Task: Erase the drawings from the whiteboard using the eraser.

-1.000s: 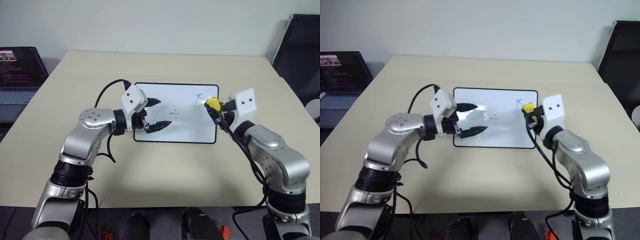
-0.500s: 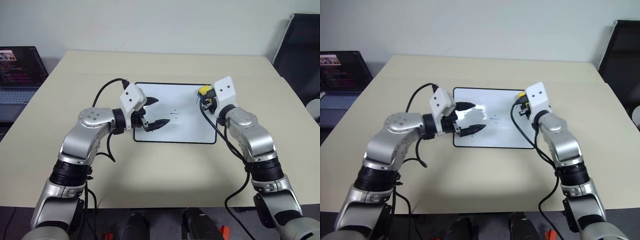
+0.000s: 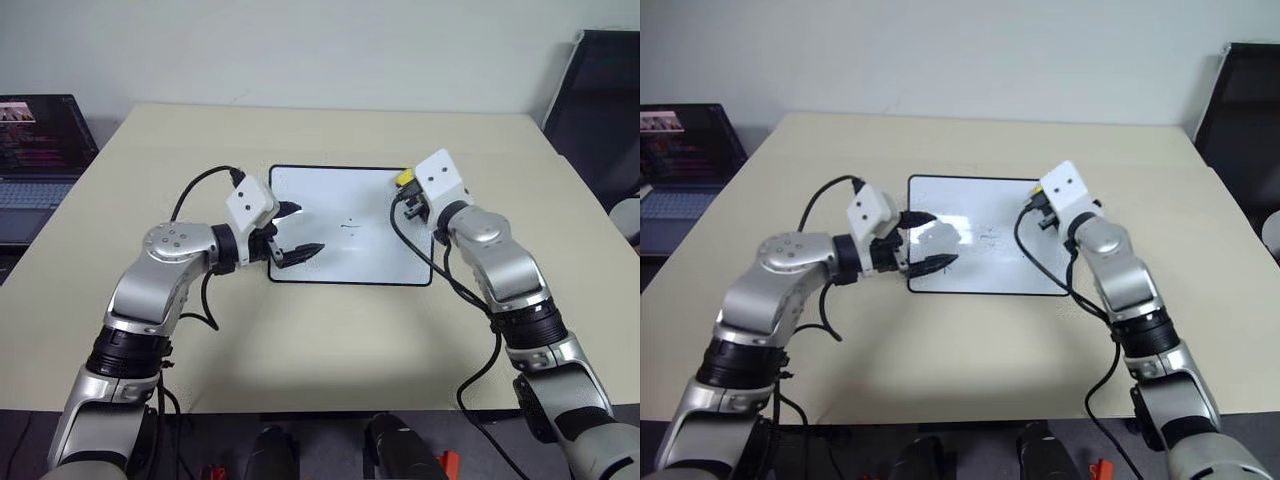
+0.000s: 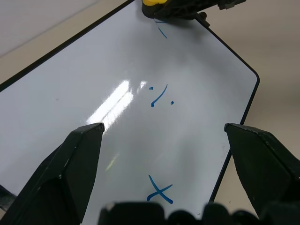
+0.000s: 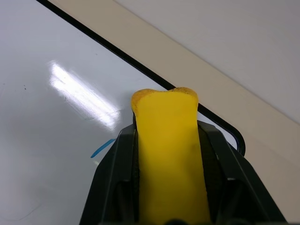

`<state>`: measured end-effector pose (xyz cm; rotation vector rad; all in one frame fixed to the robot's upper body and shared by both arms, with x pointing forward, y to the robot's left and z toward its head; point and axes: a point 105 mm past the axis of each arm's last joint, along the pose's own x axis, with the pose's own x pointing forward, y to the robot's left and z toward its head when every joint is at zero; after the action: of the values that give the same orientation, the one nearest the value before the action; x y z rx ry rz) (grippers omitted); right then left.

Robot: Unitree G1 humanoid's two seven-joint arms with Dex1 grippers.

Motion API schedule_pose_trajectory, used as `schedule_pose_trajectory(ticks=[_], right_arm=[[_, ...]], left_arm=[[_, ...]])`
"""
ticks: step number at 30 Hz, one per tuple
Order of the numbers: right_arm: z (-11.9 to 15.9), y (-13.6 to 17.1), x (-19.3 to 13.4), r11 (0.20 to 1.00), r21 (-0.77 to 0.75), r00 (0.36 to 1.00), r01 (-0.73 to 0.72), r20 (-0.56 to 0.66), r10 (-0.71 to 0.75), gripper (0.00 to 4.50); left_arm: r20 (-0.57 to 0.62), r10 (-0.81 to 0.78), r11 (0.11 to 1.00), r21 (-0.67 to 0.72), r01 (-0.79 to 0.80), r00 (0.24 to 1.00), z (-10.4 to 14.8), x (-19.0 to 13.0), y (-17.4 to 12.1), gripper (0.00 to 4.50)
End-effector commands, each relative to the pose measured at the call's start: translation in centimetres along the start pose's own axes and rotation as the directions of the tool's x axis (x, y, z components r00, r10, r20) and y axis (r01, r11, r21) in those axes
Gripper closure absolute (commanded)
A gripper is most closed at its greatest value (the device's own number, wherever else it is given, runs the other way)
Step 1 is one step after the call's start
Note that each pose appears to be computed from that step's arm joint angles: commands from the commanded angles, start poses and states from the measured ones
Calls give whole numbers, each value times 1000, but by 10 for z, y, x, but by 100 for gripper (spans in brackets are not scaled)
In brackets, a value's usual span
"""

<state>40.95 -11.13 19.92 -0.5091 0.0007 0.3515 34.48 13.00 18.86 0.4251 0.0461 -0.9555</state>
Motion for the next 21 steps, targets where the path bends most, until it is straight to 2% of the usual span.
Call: schedule_pose_trajectory(ticks=[1, 5, 10, 13, 16, 21], right_arm=[[-19, 23, -7, 990, 16, 987, -142, -73, 143, 320], [-25, 34, -14, 976, -12, 970, -218, -113, 215, 320], [-13, -6, -7, 997, -75, 998, 3, -61, -8, 320], [-10, -14, -7, 996, -76, 998, 38, -45, -41, 320], [-17, -7, -7, 998, -69, 997, -9, -77, 3, 320], [-34, 24, -18, 977, -64, 968, -204, -162, 192, 320]], left_arm=[[37, 12, 999, 46, -14, 999, 16, -4, 2, 0], [42, 12, 999, 45, -14, 999, 19, -3, 1, 0], [49, 5, 999, 45, -7, 999, 23, -2, -1, 0], [53, -4, 999, 42, 2, 999, 25, 0, -6, 0], [58, -13, 999, 40, 11, 998, 27, 2, -9, 0], [59, -11, 999, 36, 9, 998, 28, 2, -9, 0]])
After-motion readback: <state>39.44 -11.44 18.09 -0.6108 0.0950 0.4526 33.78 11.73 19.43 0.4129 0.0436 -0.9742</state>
